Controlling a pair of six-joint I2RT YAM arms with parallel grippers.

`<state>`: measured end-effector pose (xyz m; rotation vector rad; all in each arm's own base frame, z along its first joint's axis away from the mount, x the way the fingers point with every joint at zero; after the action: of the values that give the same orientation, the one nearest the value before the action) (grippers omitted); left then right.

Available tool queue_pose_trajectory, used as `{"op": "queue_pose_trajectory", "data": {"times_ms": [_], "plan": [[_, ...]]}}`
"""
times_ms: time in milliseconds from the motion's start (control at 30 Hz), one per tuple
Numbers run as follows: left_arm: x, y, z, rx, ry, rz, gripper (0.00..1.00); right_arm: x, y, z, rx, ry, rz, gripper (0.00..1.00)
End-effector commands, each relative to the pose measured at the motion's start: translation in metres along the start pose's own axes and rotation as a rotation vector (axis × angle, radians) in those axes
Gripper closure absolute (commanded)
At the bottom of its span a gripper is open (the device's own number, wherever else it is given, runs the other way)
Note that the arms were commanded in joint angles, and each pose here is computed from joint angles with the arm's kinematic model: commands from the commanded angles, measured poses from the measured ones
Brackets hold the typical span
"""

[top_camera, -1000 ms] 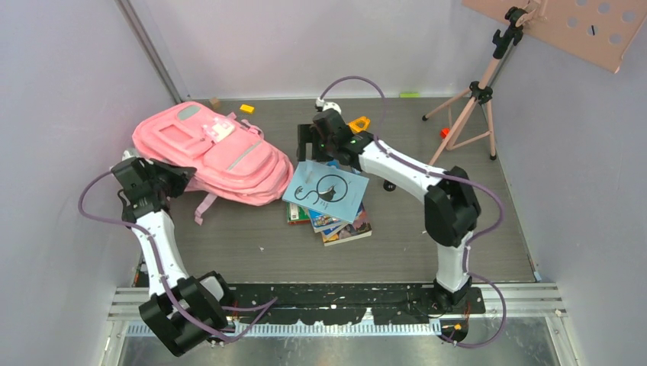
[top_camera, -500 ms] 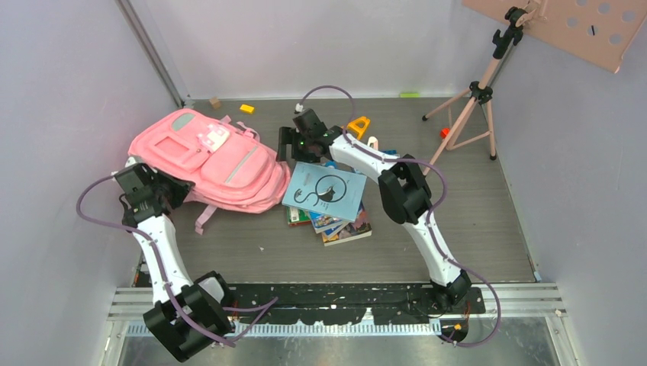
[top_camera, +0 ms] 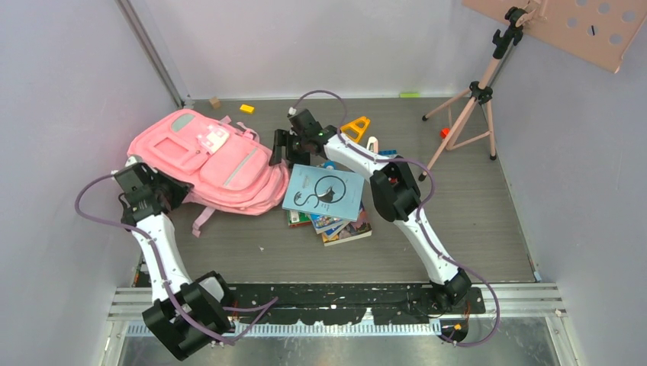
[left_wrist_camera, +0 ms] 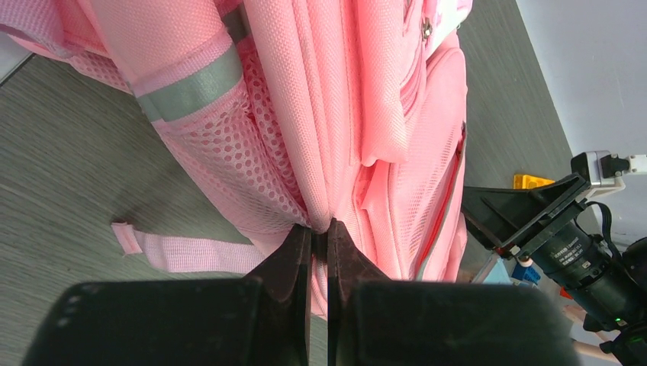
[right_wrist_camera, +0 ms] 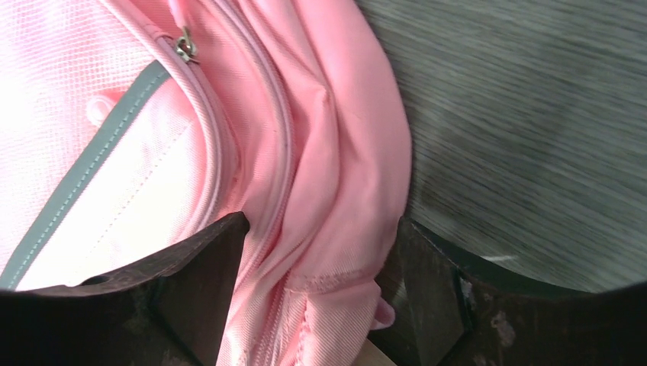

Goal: Pack the student bag
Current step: Place the student bag at the center of the board.

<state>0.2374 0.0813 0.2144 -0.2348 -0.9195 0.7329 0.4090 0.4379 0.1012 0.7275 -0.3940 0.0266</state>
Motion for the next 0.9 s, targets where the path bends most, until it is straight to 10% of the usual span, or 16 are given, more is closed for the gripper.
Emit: {"op": "queue_pose_trajectory", "data": {"times_ms": [0,167,500,867], "plan": [[0.027,-0.017,0.010,-0.071,-0.069,-0.091,1.00,-0.003,0.027,0.000,0.120,0.060,-0.004,0.23],[0.032,-0.020,0.009,-0.079,-0.063,-0.095,1.00,-0.005,0.032,0.000,0.149,0.088,-0.003,0.30],[0.049,-0.033,0.009,-0.116,-0.056,-0.102,1.00,0.019,0.071,0.031,0.251,0.023,0.032,0.94],[0.076,-0.043,0.003,0.002,0.013,-0.273,1.00,0.049,0.130,0.128,0.308,-0.209,0.128,0.99]]}}
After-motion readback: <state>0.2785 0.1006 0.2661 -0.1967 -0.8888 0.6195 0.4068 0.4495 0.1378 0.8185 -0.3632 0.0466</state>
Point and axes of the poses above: each gripper's point midway between its finger pads, its own z axis back along the fingers, its own y axis along the line the jaws close on, x = y × z, the point moved 5 cm from there along z, back along the fingers, and after that the axes turned 8 degrees about -z, right-handed, at the moved point
